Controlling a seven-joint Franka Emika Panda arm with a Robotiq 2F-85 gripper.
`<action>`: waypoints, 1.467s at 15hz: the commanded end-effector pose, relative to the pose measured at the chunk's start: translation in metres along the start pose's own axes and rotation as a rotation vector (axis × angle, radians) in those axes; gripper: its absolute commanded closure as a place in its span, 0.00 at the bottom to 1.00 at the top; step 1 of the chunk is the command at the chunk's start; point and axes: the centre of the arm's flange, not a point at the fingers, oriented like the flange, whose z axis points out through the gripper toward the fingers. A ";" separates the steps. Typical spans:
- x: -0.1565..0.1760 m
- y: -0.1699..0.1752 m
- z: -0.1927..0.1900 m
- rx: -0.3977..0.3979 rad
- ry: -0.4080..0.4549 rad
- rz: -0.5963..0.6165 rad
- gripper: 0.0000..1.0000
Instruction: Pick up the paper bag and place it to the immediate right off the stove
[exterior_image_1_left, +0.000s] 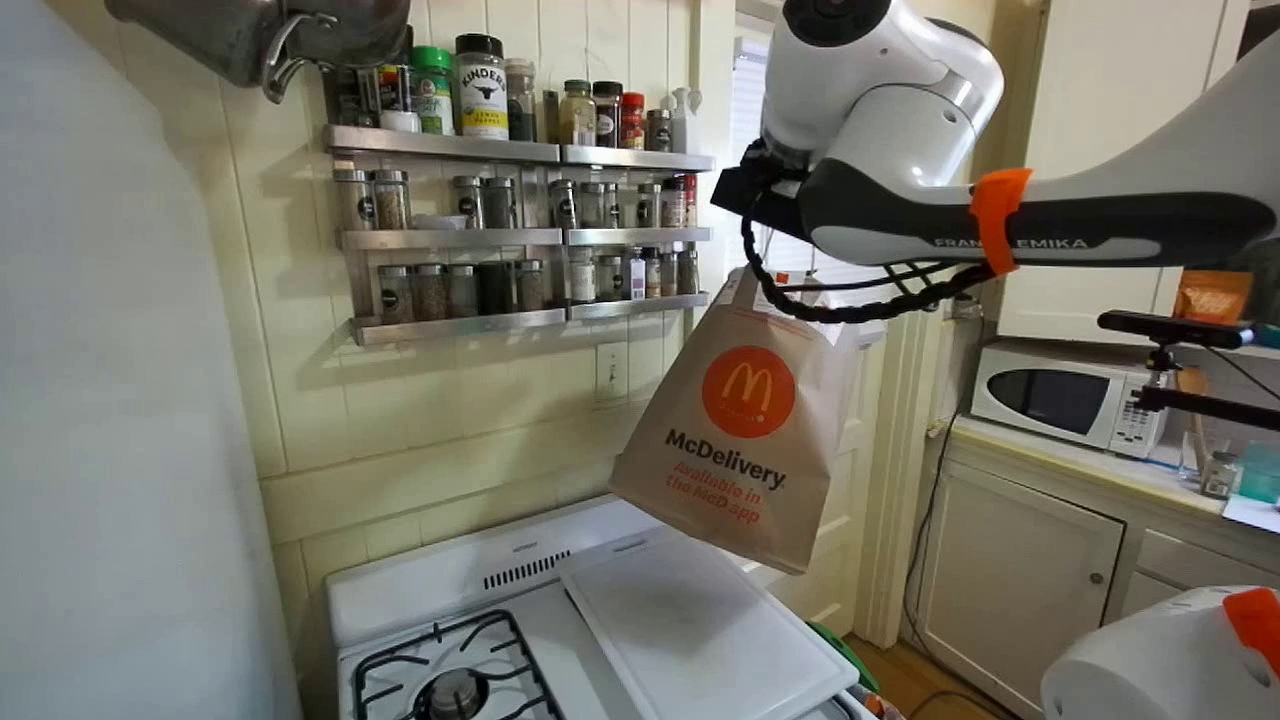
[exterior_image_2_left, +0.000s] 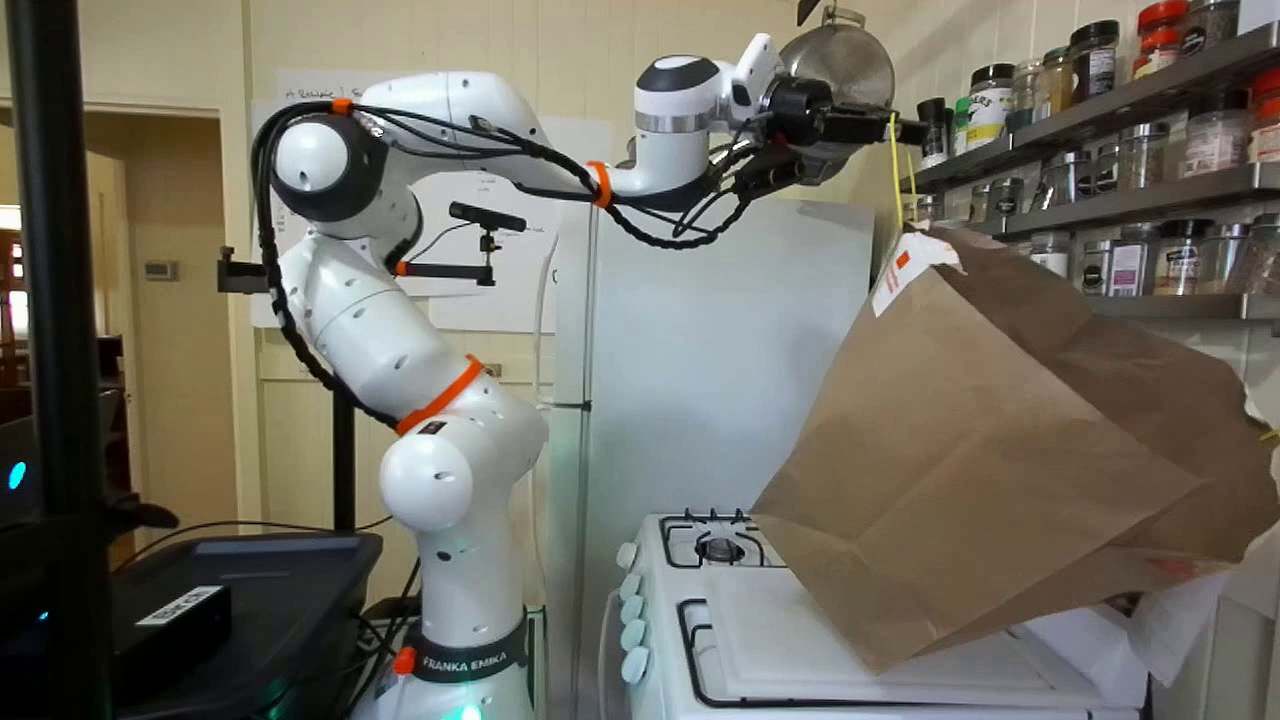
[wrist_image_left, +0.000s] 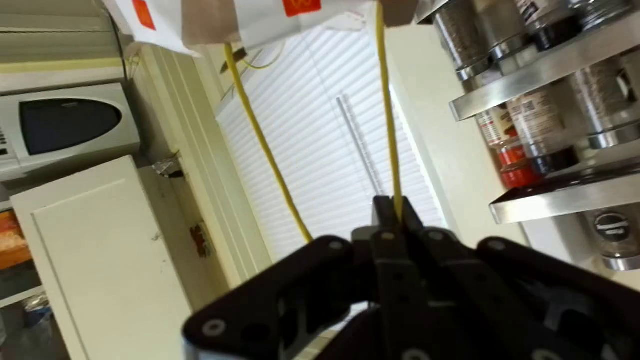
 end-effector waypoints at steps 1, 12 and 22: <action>0.022 0.034 0.011 -0.042 0.074 0.036 0.99; 0.030 0.040 0.035 -0.076 0.045 0.017 0.97; 0.029 0.052 0.064 -0.060 0.137 -0.042 0.99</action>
